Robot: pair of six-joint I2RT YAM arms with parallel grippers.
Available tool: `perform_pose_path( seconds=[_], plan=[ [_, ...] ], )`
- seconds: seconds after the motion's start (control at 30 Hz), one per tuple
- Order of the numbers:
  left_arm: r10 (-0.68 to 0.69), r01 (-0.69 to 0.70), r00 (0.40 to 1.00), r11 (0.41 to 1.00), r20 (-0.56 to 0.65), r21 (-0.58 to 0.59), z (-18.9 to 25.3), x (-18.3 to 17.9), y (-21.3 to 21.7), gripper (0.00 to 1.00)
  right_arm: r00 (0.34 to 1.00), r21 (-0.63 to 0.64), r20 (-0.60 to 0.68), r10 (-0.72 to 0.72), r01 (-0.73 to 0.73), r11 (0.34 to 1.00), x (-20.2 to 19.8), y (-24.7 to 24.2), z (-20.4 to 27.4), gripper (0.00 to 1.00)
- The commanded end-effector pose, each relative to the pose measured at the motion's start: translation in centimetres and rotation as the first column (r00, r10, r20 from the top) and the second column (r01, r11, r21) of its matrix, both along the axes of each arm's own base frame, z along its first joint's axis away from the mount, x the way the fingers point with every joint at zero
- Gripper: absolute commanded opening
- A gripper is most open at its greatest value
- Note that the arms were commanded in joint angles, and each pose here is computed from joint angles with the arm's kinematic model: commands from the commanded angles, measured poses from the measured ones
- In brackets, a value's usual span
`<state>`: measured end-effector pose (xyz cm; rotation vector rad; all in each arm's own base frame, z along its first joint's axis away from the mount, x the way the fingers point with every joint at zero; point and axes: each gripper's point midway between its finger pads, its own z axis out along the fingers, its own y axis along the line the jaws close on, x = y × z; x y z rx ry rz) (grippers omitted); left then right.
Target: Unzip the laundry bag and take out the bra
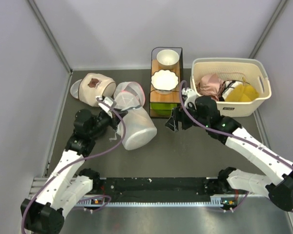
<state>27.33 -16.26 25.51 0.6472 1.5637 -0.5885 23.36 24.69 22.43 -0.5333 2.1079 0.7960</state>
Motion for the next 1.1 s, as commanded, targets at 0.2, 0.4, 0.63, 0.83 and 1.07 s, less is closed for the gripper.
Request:
perform_pose_path(
  seconds=[0.2, 0.4, 0.63, 0.83, 1.07],
  plan=[
    [-0.268, 0.267, 0.963, 0.960, -0.011, -0.082, 0.2, -2.6, -6.9, 0.00, 0.999, 0.201, 0.027, -0.038, 0.032, 0.979, 0.1, 3.3, 3.1, 0.70],
    [-0.312, 0.309, 0.949, 0.948, -0.041, -0.073, -0.6, -2.9, -8.2, 0.00, 0.997, 0.254, 0.059, -0.051, 0.035, 0.967, -0.2, 5.1, 5.0, 0.61],
    [-0.331, 0.327, 0.942, 0.943, -0.061, -0.066, -0.9, -3.0, -8.7, 0.00, 0.999, 0.277, 0.036, 0.015, -0.025, 0.960, -0.4, 8.1, 4.8, 0.47],
    [-0.332, 0.329, 0.941, 0.943, -0.064, -0.060, -1.0, -3.0, -8.9, 0.00, 0.999, 0.259, 0.024, 0.023, -0.029, 0.965, 0.3, 9.2, 3.8, 0.45],
    [-0.333, 0.330, 0.941, 0.942, -0.052, -0.057, -0.7, -3.1, -8.8, 0.00, 0.999, 0.259, 0.002, 0.041, -0.040, 0.965, 0.6, 10.2, 3.0, 0.45]
  ],
)
